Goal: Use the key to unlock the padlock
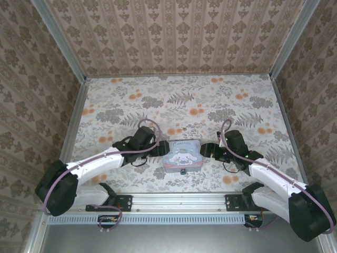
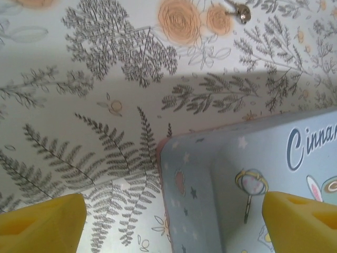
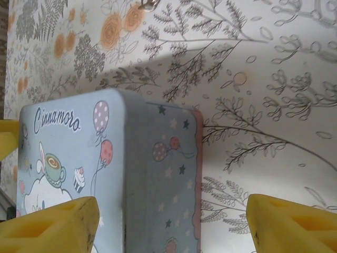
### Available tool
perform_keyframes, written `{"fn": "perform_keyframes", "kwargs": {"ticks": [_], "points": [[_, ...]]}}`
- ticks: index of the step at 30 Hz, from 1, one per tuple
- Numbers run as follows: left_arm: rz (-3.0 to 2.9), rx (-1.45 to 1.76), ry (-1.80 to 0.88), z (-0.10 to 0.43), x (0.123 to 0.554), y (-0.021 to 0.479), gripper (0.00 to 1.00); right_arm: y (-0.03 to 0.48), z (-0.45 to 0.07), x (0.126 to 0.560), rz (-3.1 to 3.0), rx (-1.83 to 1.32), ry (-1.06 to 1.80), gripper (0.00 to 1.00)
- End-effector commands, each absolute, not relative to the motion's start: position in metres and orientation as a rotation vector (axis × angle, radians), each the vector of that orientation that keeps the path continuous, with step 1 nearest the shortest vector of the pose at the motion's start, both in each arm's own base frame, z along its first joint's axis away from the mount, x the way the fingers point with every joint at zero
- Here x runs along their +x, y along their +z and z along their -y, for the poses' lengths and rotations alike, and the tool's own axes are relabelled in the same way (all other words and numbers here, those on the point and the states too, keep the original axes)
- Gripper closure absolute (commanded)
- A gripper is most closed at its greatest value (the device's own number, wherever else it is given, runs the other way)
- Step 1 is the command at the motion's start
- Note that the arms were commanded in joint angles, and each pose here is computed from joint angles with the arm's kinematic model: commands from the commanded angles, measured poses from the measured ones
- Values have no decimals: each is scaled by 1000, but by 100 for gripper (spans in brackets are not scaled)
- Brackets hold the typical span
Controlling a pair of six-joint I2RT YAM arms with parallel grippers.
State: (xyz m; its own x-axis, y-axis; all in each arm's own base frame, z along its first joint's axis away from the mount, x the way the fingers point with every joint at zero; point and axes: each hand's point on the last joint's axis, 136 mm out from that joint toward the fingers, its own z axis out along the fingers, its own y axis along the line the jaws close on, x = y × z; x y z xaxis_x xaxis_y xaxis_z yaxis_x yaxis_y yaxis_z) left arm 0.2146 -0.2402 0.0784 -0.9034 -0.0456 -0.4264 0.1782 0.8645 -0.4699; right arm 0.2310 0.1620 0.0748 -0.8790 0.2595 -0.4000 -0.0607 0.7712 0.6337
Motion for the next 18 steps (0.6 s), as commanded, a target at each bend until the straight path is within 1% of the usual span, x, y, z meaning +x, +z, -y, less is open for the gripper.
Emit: {"fn": "perform_keyframes", "kwargs": {"ticks": [1,5,7,13,17,18], "points": [[-2602,78,-815,253,205,79,14,80,-172,234,-2481,148,942,25],[-2616,107,-850,264,201,76,19,82,-183,236,-2478,121,963,27],[-2617,103,-868,268,200,75,21,84,-191,237,-2480,98,978,30],[-2610,32,-932,270,197,73,32,92,-222,235,-2485,9,1035,45],[-2591,-93,-944,257,200,74,37,97,-246,238,-2483,-42,1083,61],[-2584,-134,-942,252,201,74,39,99,-254,239,-2483,-62,1097,64]]}}
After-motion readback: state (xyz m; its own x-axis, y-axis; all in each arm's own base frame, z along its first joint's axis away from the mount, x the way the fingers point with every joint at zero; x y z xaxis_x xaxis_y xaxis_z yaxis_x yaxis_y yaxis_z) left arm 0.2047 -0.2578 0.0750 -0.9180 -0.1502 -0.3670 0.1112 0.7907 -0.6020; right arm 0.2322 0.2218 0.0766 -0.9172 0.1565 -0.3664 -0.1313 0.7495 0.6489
